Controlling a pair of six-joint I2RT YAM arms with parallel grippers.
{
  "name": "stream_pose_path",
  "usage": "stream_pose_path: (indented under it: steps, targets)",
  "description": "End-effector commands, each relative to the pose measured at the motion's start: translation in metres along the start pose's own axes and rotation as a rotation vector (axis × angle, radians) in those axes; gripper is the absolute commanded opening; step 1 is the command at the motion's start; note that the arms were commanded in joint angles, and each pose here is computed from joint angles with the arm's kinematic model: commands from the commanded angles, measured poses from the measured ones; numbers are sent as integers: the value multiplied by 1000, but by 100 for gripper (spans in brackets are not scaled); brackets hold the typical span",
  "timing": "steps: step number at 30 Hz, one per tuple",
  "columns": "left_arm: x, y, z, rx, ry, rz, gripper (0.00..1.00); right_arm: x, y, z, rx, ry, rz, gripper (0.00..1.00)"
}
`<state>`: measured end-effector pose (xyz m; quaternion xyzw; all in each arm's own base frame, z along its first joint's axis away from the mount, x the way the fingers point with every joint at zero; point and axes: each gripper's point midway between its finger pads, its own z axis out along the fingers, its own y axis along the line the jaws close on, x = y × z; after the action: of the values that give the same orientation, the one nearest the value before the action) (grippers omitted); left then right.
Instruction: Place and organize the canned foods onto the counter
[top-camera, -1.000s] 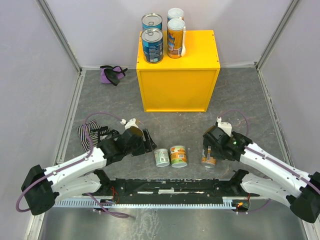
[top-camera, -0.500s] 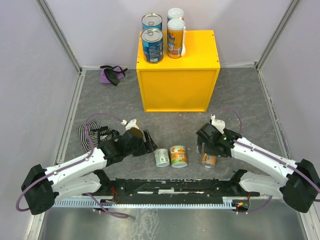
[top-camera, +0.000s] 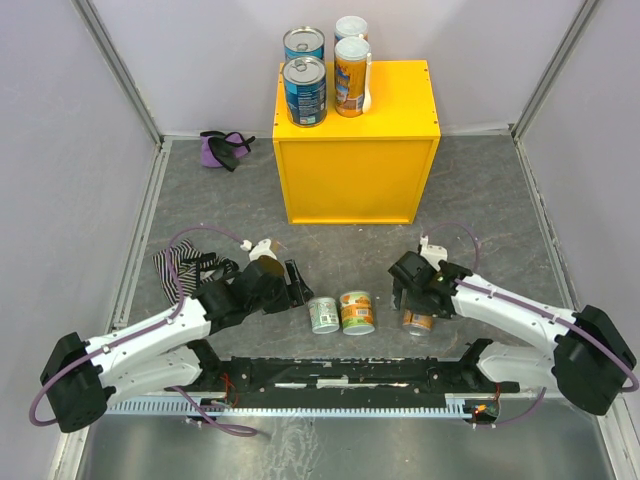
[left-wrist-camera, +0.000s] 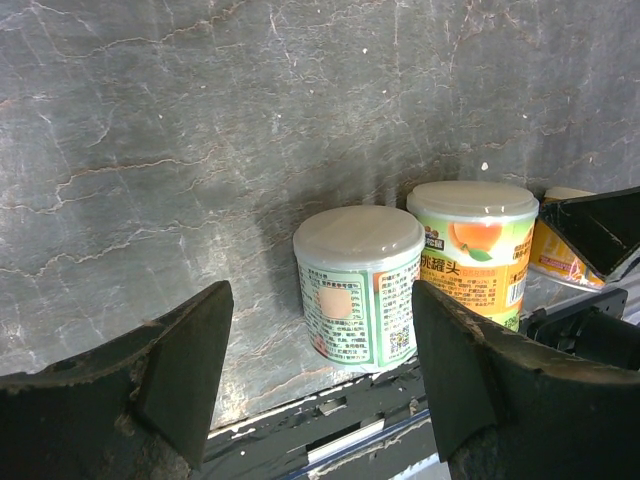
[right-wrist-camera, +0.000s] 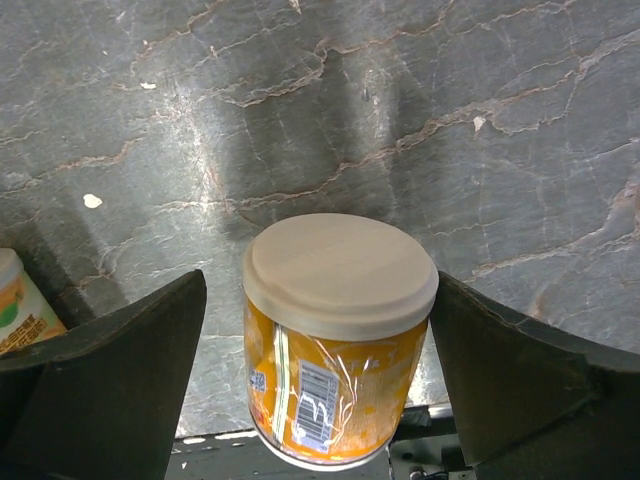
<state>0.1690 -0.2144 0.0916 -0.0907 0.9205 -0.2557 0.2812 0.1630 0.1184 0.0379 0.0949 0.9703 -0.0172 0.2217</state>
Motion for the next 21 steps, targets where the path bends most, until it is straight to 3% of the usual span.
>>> stream_pose_path:
  steps: [1, 6, 12, 18, 21]
  targets:
    - [-4, -12, -5, 43, -8, 13, 79, -3, 7, 7, -18, -17, 44, 96]
    - [-4, -14, -4, 53, -5, 25, 79, -1, 6, 10, -18, -19, 46, 86]
    - [-10, -21, -4, 66, -17, 45, 79, -8, 7, 0, -45, -45, 35, 43]
    - [-17, -30, -7, 83, -29, 78, 79, -17, 14, -18, -103, -60, -1, 18]
    - [-21, -32, -10, 89, -45, 83, 79, -27, 20, -33, -159, -95, -13, 11]
